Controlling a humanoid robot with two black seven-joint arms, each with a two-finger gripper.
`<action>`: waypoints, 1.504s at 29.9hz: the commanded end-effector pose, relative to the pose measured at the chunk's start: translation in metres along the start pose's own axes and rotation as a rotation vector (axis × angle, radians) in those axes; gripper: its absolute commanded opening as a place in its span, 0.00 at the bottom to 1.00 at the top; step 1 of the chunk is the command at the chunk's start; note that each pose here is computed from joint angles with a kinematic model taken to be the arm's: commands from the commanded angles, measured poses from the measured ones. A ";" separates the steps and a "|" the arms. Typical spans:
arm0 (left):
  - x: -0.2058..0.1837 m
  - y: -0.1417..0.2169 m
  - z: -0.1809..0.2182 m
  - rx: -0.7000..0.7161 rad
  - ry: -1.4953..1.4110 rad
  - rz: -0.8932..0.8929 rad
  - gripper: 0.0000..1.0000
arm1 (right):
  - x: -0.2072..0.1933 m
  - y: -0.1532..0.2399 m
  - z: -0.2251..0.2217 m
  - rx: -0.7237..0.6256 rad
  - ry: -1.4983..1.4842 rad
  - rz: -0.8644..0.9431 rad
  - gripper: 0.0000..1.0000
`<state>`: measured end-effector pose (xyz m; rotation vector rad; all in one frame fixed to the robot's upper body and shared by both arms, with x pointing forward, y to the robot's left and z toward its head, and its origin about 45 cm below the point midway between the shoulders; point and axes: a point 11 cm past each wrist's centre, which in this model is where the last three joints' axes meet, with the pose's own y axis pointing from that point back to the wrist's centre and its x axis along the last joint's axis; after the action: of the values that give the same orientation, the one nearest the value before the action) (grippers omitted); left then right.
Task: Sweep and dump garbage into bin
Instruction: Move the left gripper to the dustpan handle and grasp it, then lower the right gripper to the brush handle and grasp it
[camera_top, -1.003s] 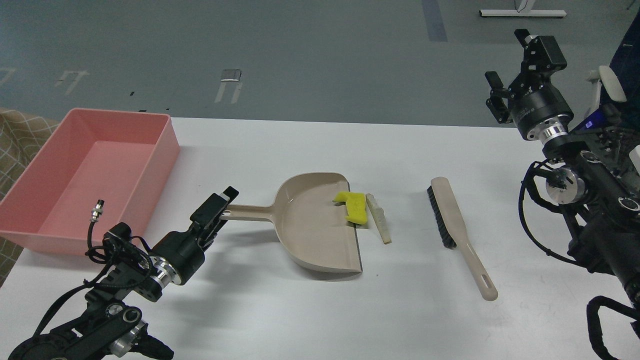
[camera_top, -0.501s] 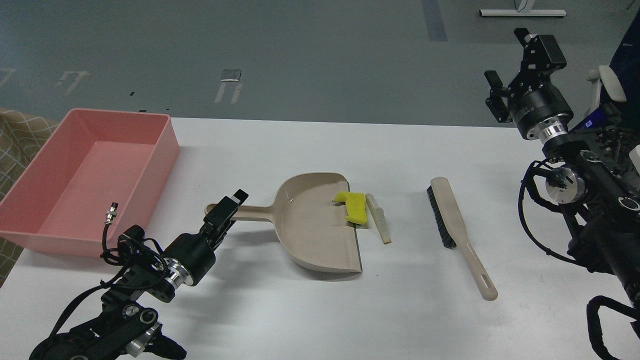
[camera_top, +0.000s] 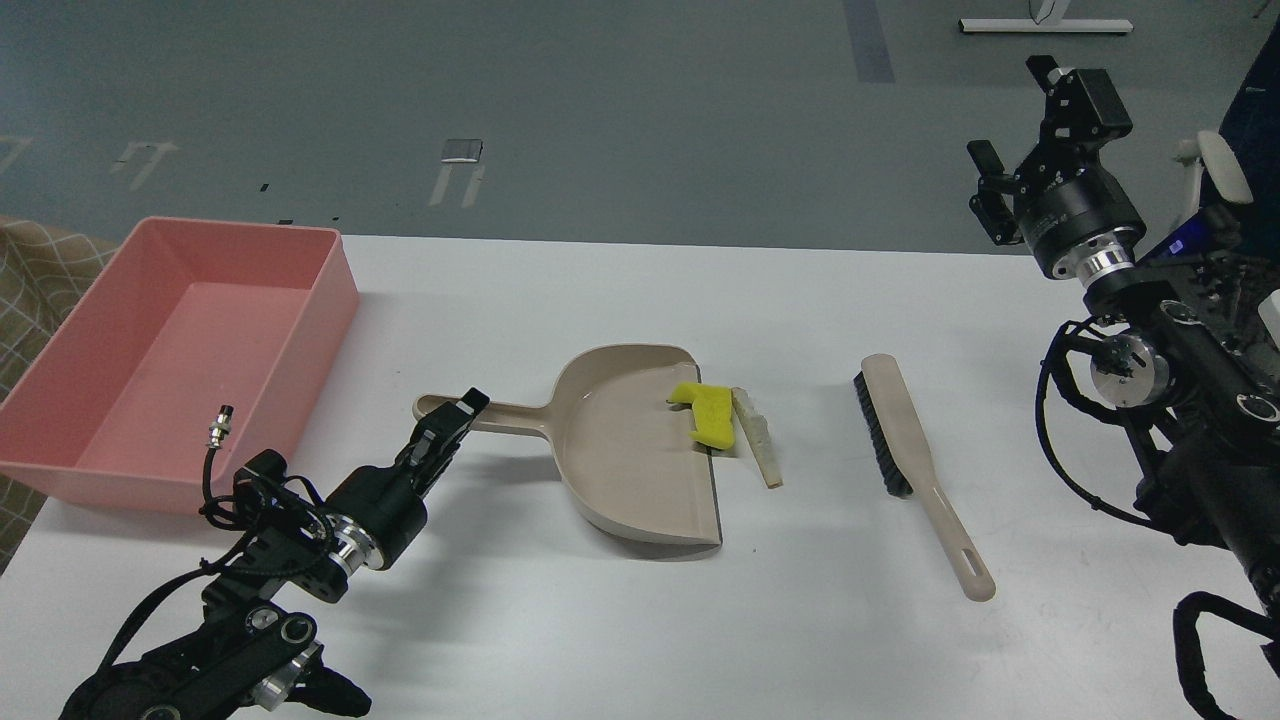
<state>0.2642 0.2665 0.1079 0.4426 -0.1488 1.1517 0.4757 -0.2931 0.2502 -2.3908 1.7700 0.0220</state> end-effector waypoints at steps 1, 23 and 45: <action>0.000 -0.001 -0.001 0.003 -0.013 -0.005 0.00 | 0.002 0.004 0.005 -0.044 0.058 -0.030 1.00; 0.004 -0.009 0.015 -0.074 -0.158 -0.013 0.00 | 0.038 0.119 -0.044 -0.454 0.703 -0.476 1.00; 0.001 -0.007 0.014 -0.074 -0.160 -0.018 0.00 | 0.018 0.207 0.011 -0.765 0.970 -0.805 1.00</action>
<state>0.2727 0.2594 0.1187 0.4708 -0.3232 1.0908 0.2883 -0.3737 0.2219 -3.9462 0.9122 -0.7910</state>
